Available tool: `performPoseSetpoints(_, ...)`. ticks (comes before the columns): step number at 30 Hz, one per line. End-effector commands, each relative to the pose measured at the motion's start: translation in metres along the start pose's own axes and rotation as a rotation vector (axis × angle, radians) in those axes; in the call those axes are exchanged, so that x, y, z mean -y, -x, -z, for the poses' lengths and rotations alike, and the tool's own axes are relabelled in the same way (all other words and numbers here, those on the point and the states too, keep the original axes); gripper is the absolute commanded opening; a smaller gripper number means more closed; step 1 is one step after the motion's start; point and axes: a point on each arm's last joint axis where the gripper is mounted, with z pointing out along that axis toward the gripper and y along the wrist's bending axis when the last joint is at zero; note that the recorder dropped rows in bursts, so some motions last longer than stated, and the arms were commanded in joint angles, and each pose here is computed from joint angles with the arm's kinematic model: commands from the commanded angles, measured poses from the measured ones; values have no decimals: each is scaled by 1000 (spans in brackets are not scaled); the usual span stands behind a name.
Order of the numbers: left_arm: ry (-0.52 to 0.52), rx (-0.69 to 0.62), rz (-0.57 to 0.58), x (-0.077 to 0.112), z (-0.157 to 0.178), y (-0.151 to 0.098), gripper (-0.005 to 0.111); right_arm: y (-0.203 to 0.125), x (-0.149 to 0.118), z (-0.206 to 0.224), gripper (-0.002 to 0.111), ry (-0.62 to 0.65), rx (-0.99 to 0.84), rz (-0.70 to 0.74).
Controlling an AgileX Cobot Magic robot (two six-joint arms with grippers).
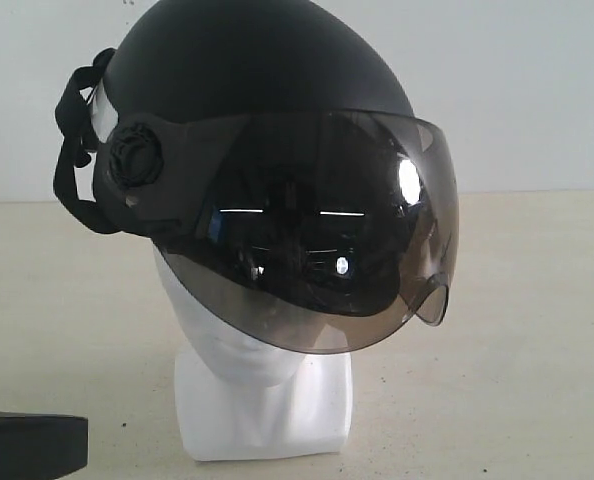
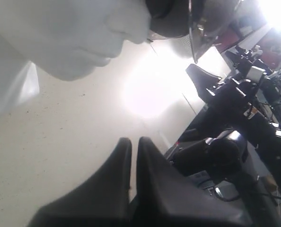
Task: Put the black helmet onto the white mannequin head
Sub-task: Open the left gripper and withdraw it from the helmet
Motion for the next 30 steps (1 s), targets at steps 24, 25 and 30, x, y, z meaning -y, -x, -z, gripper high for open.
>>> performPoseSetpoints(24,-302,297,77,39,11,43,4,95,3,38,0,50,613,-281)
performPoseSetpoints(25,-310,313,45,44,13,50,4,107,2,38,0,47,522,-264)
performPoseSetpoints(30,-341,390,-188,77,27,89,4,164,-3,20,0,51,95,-272)
